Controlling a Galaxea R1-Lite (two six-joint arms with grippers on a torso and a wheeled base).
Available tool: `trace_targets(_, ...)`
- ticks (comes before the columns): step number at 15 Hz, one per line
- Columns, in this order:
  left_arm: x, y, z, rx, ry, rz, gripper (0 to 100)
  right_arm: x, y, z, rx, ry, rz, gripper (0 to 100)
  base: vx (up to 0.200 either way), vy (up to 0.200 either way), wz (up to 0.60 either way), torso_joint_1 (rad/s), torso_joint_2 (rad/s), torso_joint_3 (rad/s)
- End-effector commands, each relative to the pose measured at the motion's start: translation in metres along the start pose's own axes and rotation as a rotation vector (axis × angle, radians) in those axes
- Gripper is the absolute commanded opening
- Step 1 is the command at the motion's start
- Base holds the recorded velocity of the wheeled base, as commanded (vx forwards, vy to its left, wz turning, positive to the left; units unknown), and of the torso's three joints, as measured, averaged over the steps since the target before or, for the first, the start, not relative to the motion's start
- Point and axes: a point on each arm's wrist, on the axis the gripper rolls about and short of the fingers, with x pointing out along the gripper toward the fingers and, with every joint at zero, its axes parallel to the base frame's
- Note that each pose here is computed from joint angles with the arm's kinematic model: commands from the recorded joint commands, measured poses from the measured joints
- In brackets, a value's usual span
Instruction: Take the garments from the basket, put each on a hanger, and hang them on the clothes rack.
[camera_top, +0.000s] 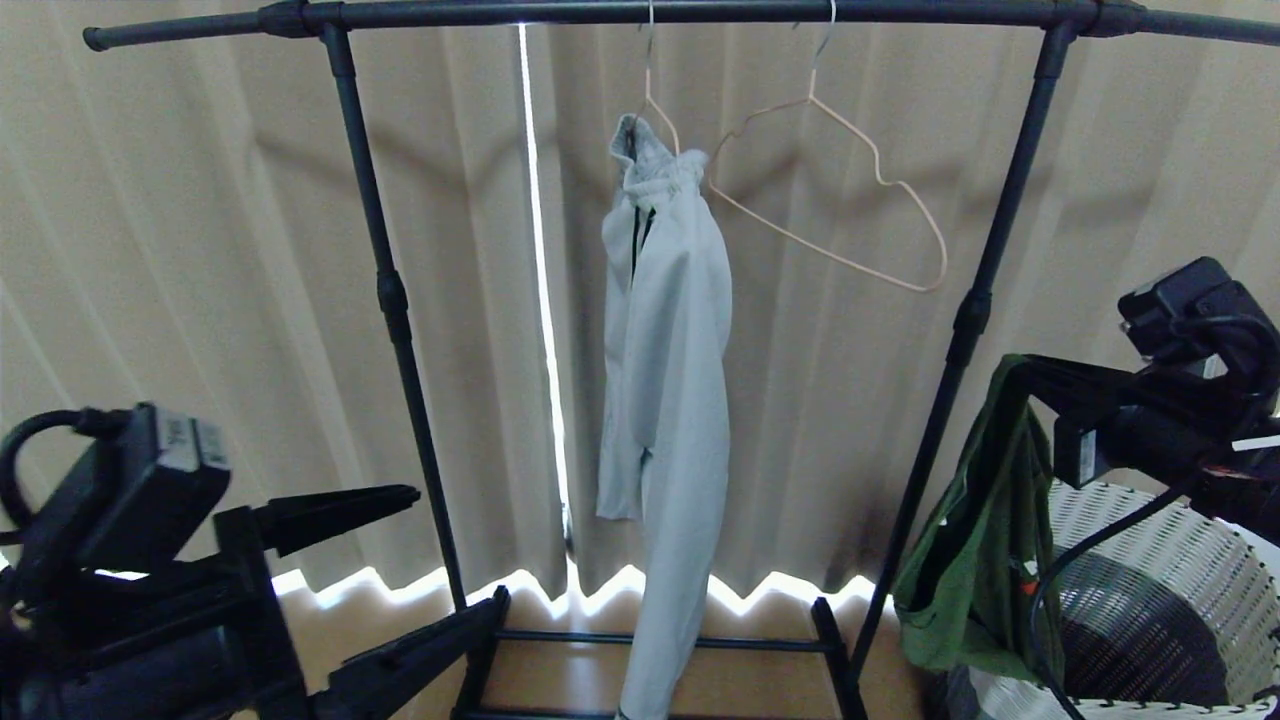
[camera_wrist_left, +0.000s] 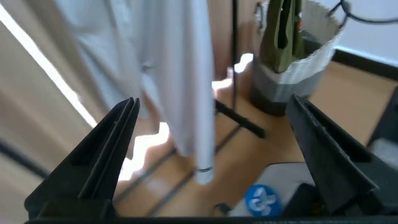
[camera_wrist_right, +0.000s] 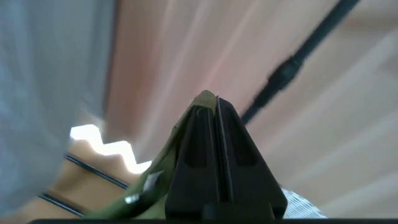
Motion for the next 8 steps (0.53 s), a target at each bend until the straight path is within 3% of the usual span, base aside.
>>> trace_targets(1,0.063,-0.004,0.007,-0.095,0.095,-0.065,100,-0.01,0.001,0.01,0.011,-0.048,0.006,0,0.0,0.0,0.0,0.0,0.0,0.0)
trace_targets(4,0.105,-0.013,0.014,-0.147,0.121,-0.041,100,-0.01,0.008,0.026,0.044,-0.112,0.059,0,0.0,0.0,0.0,0.0,0.0,0.0)
trace_targets(8,0.122,-0.027,0.02,-0.161,0.12,-0.094,100,-0.007,0.016,0.044,0.076,-0.168,0.111,0,0.0,0.0,0.0,0.0,0.0,0.0)
